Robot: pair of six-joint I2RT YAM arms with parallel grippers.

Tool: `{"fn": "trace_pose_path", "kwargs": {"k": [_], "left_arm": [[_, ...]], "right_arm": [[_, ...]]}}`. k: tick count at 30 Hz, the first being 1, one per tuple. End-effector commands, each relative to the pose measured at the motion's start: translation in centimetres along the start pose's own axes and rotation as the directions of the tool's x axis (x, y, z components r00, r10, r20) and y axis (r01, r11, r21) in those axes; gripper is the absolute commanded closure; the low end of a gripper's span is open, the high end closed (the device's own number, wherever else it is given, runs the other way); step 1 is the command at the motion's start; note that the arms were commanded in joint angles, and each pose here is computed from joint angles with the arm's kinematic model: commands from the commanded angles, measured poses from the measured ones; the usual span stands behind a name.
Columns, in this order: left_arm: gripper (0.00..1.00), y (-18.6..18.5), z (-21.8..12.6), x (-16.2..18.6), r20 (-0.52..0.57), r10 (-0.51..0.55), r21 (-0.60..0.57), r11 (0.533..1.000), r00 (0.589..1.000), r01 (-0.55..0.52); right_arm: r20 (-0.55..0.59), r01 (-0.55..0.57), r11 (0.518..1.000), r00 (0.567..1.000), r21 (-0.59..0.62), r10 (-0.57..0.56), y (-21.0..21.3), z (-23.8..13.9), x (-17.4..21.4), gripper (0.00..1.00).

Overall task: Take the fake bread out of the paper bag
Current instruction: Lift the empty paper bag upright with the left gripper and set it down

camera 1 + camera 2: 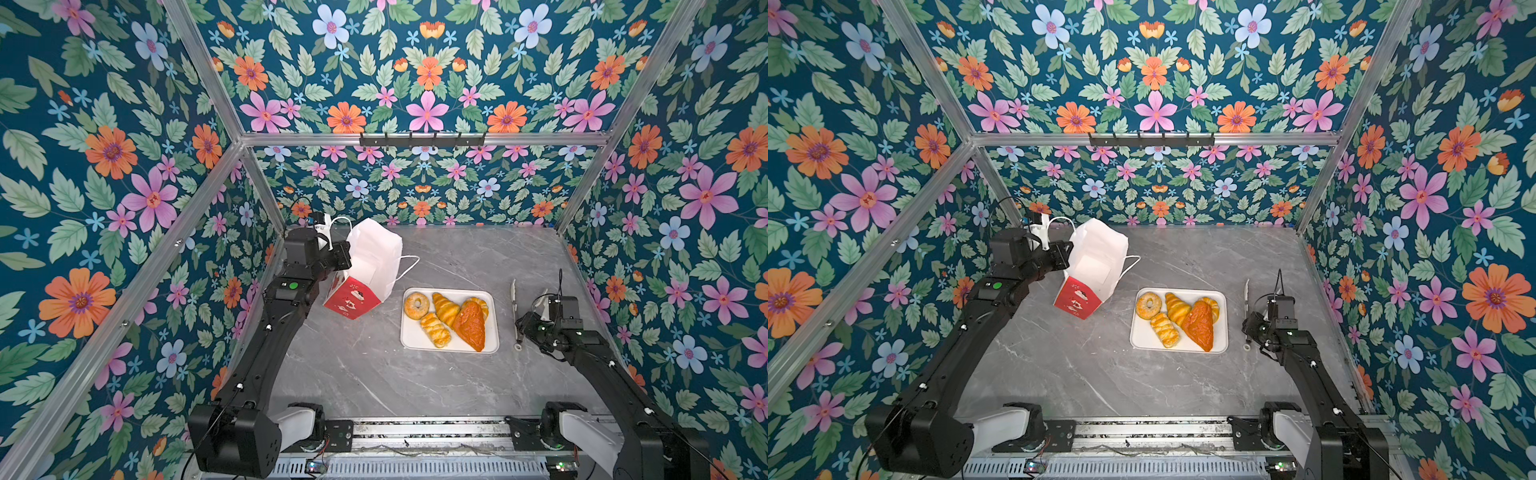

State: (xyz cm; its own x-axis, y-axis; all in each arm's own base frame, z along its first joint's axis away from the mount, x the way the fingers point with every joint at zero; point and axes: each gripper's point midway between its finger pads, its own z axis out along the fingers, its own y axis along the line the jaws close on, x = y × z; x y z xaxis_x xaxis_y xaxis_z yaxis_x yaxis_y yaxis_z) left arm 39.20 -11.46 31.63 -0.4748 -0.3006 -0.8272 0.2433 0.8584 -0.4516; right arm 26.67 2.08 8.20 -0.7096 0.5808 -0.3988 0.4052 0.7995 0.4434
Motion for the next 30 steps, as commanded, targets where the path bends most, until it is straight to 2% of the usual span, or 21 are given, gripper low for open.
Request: {"fn": "trace_pose_path", "kwargs": {"k": [1,6,11,19,30], "left_arm": [[1.0,-2.7,0.3,-2.2,0.074,-0.106,0.15,0.984,0.992,0.095],[1.0,-4.8,0.3,-3.7,0.121,-0.183,0.231,0.961,0.976,0.152],[1.0,-5.0,0.2,-4.4,0.139,-0.226,0.232,0.954,0.964,0.19],[1.0,-3.7,2.0,-1.9,0.077,-0.312,0.228,0.93,0.947,0.288],[1.0,-1.1,3.7,2.1,0.01,-0.336,0.165,0.93,0.942,0.33]], "right_arm": [[0.018,-0.005,1.0,1.0,-0.022,0.006,0.5,0.0,-0.5,0.45],[0.019,-0.006,0.999,1.0,-0.031,0.006,0.7,0.0,-0.6,0.45],[0.021,-0.004,0.999,1.0,-0.033,0.005,0.8,0.0,-0.6,0.45],[0.011,-0.008,1.0,1.0,-0.03,0.008,0.6,0.2,-0.3,0.45],[0.008,-0.009,1.0,1.0,-0.029,0.009,0.4,0.5,-0.2,0.45]]}}
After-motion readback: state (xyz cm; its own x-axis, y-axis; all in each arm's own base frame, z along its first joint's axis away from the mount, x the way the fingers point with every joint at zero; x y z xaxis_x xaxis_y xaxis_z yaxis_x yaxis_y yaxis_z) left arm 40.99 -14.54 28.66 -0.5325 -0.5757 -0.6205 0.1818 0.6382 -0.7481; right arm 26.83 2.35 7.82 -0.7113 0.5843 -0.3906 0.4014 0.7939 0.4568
